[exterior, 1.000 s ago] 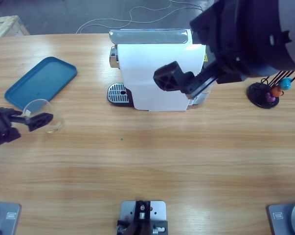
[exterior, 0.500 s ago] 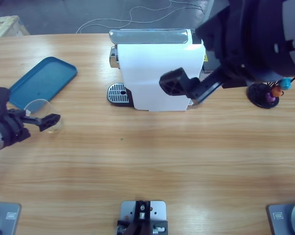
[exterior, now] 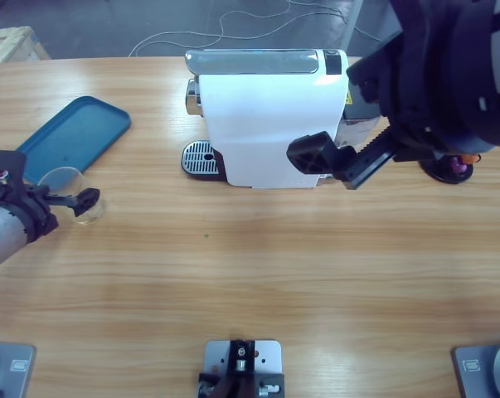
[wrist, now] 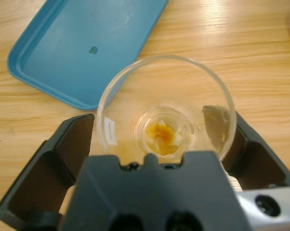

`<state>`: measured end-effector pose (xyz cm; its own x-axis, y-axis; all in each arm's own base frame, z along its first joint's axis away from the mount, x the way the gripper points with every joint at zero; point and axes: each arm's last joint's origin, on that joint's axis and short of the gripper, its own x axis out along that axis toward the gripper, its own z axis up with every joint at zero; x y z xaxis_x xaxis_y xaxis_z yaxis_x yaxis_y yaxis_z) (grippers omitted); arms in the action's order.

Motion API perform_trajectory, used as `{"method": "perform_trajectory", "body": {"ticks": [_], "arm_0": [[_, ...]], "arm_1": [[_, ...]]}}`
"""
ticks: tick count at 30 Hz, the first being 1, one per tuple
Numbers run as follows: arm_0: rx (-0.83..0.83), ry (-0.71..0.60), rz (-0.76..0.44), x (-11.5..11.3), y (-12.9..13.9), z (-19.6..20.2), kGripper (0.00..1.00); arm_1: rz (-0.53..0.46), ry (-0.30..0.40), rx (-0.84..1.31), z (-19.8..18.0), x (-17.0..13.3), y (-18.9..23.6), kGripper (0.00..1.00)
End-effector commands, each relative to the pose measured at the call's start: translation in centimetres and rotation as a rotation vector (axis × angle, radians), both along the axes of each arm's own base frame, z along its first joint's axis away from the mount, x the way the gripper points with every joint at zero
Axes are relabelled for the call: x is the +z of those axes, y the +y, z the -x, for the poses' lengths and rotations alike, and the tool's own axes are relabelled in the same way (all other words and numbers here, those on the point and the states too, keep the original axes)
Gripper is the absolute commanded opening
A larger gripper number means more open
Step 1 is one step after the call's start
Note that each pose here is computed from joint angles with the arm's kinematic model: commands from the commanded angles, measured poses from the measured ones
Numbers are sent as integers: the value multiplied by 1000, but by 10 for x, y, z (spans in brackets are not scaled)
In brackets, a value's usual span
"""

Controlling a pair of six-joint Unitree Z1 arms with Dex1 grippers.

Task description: Pour coffee

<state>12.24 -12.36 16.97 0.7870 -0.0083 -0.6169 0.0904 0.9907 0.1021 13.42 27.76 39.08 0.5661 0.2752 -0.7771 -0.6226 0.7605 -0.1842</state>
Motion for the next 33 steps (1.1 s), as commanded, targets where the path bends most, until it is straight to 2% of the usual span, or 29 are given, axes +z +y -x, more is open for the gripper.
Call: {"method": "perform_trajectory", "body": {"ticks": [1, 6, 9, 11, 13, 15, 18, 23, 27, 31, 33], "arm_0": [[-54, 16, -37, -9, 0, 7, 0], [-96, -25, -22, -1, 7, 17, 0], [-160, -88, -28, 15, 13, 21, 0], [-312, -126, -45, 29, 18, 28, 0], [-583, -168, -157, 40, 22, 34, 0], [-728, -166, -140, 43, 30, 35, 0], [-881, -201, -114, 50, 33, 31, 0], [-912, -248, -79, 72, 30, -5, 0], [-1015, -293, -1, 92, 23, -60, 0], [-1152, -267, 113, 84, 15, -112, 0], [-1164, -240, 87, 70, 13, -125, 0]], "arm_1": [[-3, 3, -7, 6, 2, -9, 1000], [-4, 7, -18, 6, 0, -8, 1000], [-1, -4, -24, 7, 1, -13, 1000], [4, -38, -41, 10, 10, -23, 1000], [-22, -66, -45, 16, 25, -41, 1000], [-34, -74, -44, 24, 30, -61, 1000], [-1, -60, -42, 36, 16, -93, 1000], [13, -57, -44, 55, -3, -141, 1000], [13, -76, -56, 64, -12, -166, 1000], [-4, -98, -60, 69, -11, -181, 1000], [3, -107, -61, 71, -10, -187, 1000]]}}
